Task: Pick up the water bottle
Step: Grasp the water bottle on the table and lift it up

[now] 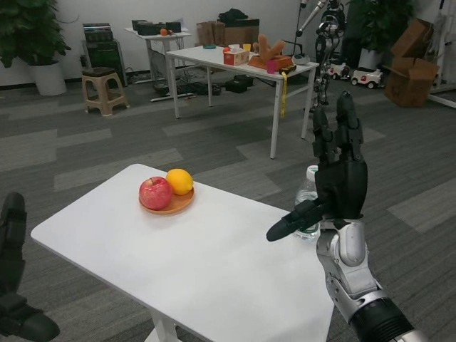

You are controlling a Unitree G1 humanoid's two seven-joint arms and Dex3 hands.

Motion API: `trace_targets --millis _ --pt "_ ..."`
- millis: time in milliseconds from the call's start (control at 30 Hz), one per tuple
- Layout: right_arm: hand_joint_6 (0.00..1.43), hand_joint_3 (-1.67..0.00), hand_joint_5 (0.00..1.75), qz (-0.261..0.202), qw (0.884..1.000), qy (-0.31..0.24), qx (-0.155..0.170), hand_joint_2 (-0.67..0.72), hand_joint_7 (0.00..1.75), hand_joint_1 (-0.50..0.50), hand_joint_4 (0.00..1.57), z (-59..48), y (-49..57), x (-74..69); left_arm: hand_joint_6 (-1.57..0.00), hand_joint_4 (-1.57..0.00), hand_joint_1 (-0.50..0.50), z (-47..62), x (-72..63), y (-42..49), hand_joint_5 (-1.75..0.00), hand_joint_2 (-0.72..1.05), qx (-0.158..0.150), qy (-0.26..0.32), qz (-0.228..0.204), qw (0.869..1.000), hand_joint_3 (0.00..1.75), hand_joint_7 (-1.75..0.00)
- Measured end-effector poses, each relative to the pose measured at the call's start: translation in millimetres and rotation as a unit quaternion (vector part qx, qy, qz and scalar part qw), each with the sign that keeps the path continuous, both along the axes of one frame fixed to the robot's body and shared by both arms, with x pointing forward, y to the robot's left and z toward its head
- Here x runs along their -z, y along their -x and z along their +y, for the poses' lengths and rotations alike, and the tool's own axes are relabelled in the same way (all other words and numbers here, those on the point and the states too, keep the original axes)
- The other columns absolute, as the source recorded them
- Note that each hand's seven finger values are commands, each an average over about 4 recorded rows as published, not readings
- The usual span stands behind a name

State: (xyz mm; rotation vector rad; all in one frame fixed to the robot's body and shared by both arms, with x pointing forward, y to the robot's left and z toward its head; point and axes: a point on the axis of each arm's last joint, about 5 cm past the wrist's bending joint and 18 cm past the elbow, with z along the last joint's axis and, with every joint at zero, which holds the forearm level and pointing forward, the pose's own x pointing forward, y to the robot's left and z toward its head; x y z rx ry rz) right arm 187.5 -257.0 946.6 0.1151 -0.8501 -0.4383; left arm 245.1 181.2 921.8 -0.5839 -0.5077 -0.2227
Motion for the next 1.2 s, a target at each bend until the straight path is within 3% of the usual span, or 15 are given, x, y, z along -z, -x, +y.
trace_targets --millis 100,300,467,700,967,1200 --pt "0.0 0.0 0.0 0.009 1.0 -0.012 0.012 0.72 0.0 -0.42 0.03 -1.2 2.6 5.6 0.0 0.0 -0.48 0.8 -0.3 0.1 0.0 -0.72 -0.003 0.001 -0.002 1.0 0.0 0.0" --pt "0.0 0.0 0.0 0.004 0.999 -0.03 0.033 0.72 0.0 -0.42 0.06 -3.2 4.2 9.2 0.0 0.0 -0.48 1.8 -0.8 0.2 0.0 -0.72 -0.007 0.002 -0.006 1.0 0.09 0.0" --pt "0.0 0.0 0.0 -0.011 0.997 -0.051 0.064 0.72 0.0 -0.42 0.11 -6.2 6.6 12.4 0.0 0.0 -0.48 2.4 -1.0 0.2 0.0 -0.72 -0.009 0.002 -0.007 1.0 0.04 0.0" --pt "0.0 0.0 0.0 0.004 0.993 -0.069 0.092 0.72 0.0 -0.42 0.17 -10.9 10.0 21.9 0.0 0.0 -0.48 2.5 -0.8 0.2 0.0 -0.72 -0.01 0.002 -0.007 1.0 0.07 0.0" --pt "0.0 0.0 0.0 0.036 0.985 -0.088 0.141 0.72 0.0 -0.42 0.09 -24.4 16.4 36.0 0.0 0.0 -0.48 3.7 3.6 -0.6 0.0 -0.72 -0.014 0.001 0.006 1.0 0.04 0.0" --pt "0.0 0.0 0.0 0.111 0.985 -0.065 0.116 0.71 0.0 -0.42 0.0 -36.6 15.7 41.9 0.0 0.0 -0.48 3.1 5.1 -4.0 0.0 -0.72 -0.015 0.0 0.013 1.0 0.09 0.0"
